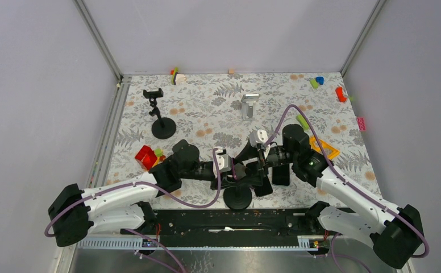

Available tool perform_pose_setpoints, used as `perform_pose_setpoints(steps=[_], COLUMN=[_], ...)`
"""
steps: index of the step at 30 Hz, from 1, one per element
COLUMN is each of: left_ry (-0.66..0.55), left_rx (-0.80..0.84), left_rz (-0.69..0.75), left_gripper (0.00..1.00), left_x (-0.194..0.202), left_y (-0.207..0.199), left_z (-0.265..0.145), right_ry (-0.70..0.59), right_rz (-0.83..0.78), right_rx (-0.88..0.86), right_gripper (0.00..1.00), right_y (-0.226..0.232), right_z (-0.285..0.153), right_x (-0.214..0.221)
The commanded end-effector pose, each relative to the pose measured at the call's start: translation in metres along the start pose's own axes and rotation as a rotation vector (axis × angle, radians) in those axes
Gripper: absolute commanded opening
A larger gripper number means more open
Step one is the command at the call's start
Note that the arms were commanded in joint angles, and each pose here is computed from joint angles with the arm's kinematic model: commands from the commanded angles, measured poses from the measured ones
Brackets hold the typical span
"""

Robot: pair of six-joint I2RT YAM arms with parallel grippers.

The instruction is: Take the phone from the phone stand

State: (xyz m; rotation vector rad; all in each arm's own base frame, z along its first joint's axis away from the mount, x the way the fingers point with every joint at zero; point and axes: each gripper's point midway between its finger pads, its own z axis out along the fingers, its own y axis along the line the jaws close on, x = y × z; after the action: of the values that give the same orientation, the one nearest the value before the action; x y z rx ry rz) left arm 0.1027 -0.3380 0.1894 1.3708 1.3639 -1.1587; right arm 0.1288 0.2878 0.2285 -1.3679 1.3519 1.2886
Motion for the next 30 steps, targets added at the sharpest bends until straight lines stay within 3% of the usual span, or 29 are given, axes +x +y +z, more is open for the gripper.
perform_pose_setpoints(steps=[1, 6, 14, 30], left_ry=[-0.01, -0.001, 0.0, -0.051], left_rx=[0.273, 0.299, 0.284, 0.182], left_rz=[0.057, 0.057, 0.061, 0.048], left_gripper=[0.0, 0.0, 0.0, 0.0], left_x=[0.001, 0.003, 0.007, -0.007], left_y=[-0.058, -0.065, -0.064, -0.043], left_z=[0.012, 0.011, 0.009, 0.011], right_ry=[0.05, 0.061, 0.06, -0.102], right_rz=[-0.088, -0.088, -0.063, 0.255], right_rx=[0.349, 0.455, 0.493, 0.63], right_gripper=[0.0, 0.0, 0.0, 0.0], right_y=[-0.086, -0.105, -0.097, -0.078], right_z=[-0.011, -0.021, -0.032, -0.049], right_x=[0.019, 0.021, 0.022, 0.032])
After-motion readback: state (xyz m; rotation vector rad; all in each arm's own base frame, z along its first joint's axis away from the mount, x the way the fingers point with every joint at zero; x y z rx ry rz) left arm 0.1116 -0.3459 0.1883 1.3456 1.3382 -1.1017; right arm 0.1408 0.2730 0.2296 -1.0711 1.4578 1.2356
